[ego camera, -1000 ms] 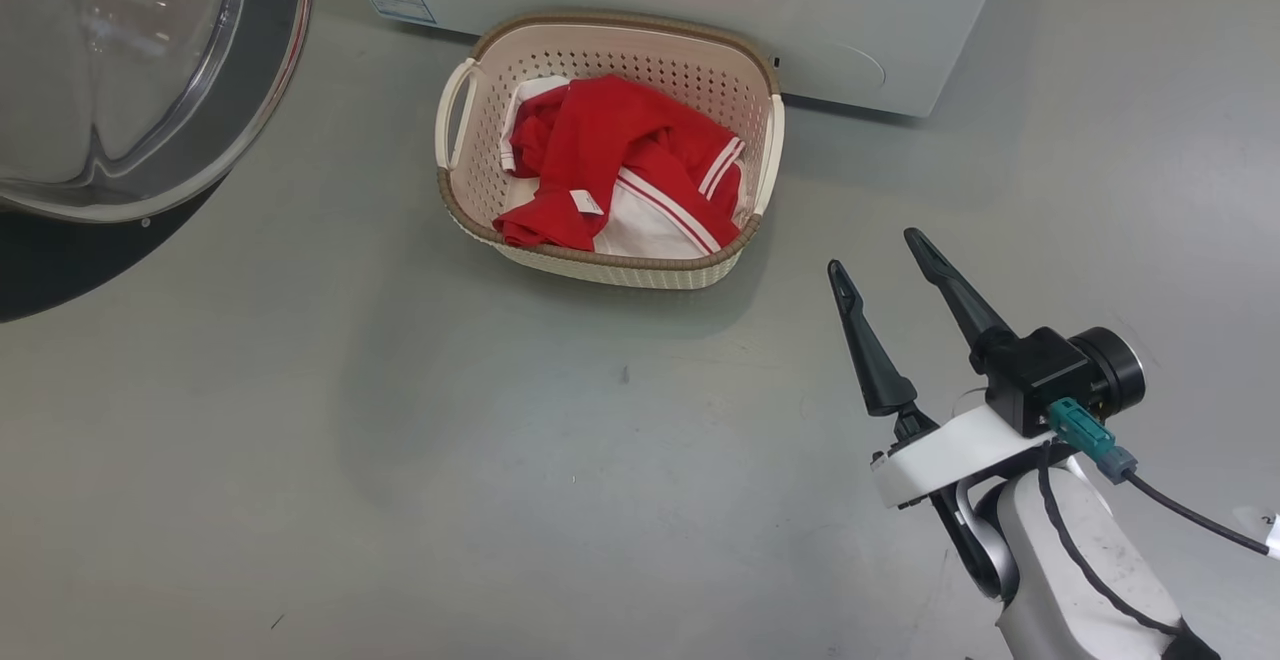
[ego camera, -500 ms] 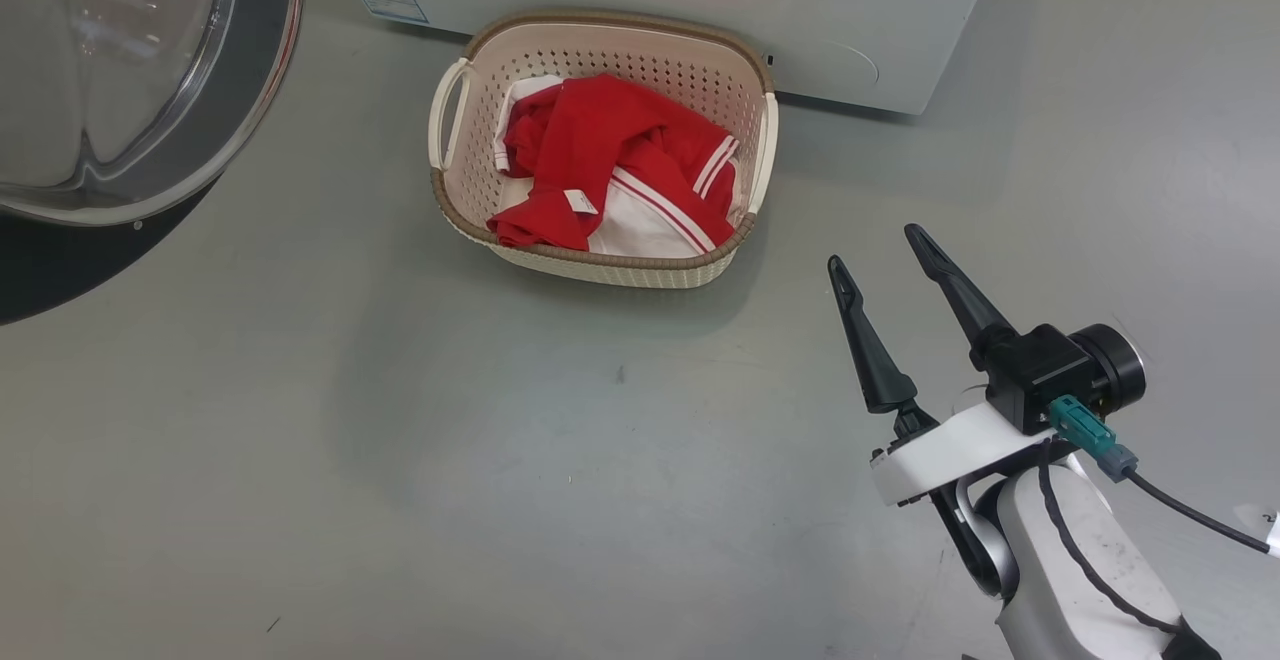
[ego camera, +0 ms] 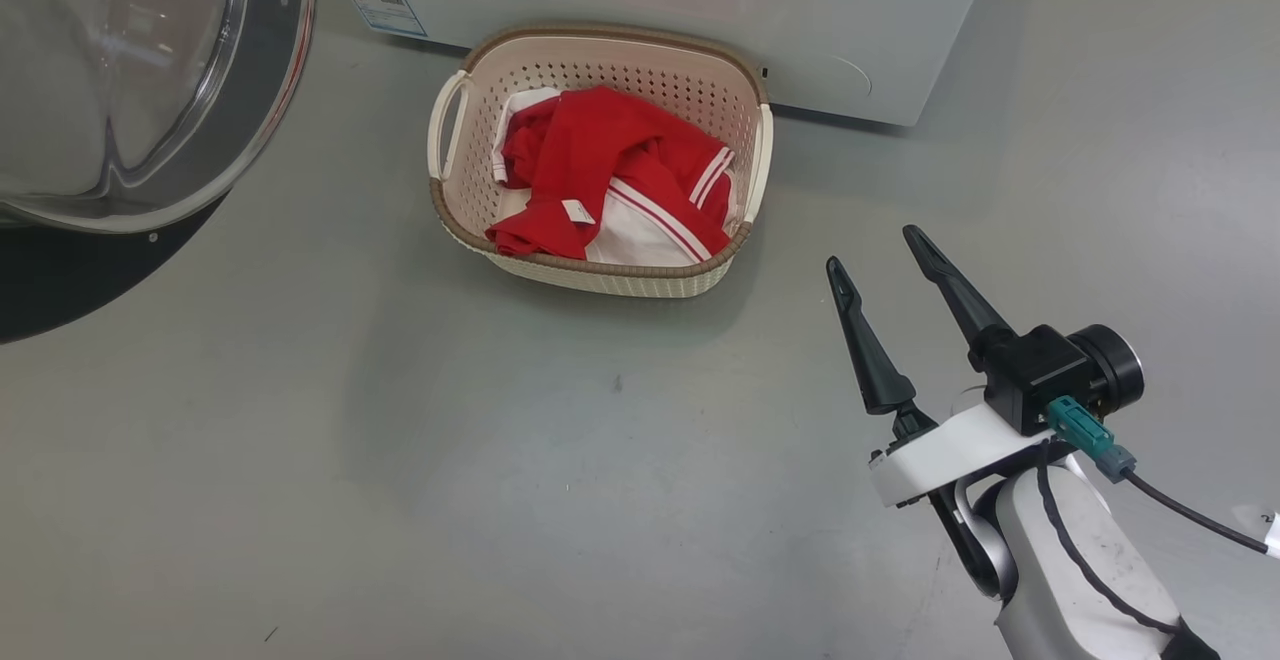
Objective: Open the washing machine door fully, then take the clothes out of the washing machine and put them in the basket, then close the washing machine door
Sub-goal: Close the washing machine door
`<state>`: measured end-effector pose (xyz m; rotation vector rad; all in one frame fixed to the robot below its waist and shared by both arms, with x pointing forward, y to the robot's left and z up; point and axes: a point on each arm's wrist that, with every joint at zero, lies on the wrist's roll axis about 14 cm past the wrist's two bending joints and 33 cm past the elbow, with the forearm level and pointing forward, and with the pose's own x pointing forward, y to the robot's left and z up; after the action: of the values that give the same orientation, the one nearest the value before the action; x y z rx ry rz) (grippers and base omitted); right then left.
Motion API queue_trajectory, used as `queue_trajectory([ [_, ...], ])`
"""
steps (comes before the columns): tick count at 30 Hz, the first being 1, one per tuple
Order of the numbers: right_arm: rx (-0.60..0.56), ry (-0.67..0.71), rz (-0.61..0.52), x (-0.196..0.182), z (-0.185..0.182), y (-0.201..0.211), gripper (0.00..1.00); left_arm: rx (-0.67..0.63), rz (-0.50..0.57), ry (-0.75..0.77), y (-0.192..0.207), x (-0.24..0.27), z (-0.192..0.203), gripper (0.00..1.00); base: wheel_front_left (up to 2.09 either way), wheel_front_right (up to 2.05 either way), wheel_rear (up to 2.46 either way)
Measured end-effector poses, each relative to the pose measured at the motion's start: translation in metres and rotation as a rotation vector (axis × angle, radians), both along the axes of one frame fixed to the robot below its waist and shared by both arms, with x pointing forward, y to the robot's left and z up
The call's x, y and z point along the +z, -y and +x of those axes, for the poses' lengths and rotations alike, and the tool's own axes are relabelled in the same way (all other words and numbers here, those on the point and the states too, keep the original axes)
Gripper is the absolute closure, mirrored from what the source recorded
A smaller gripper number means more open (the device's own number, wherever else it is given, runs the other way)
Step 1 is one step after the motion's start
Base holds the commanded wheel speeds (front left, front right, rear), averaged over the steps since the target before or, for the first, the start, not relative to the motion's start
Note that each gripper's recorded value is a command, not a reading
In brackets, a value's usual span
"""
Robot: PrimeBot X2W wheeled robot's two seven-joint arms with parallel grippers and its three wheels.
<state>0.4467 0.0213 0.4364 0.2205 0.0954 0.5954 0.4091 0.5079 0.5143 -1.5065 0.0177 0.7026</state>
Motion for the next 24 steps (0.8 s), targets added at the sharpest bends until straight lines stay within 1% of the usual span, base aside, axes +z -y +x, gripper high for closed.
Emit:
queue_trajectory([
  [7,0.004,0.004,0.002,0.002,0.0,-0.002,0.0,-0.095,-0.021,-0.007,0.013,-0.001,0.004,1.0,0.0,0.0,0.0],
  [13,0.001,0.01,0.003,0.004,0.001,-0.001,0.0,-0.182,-0.015,-0.017,0.024,-0.002,0.005,1.0,0.0,0.0,0.0],
  [24,0.0,0.034,0.018,0.017,0.001,-0.004,0.0,-0.424,-0.013,-0.032,0.064,-0.007,0.005,1.0,0.0,0.0,0.0],
])
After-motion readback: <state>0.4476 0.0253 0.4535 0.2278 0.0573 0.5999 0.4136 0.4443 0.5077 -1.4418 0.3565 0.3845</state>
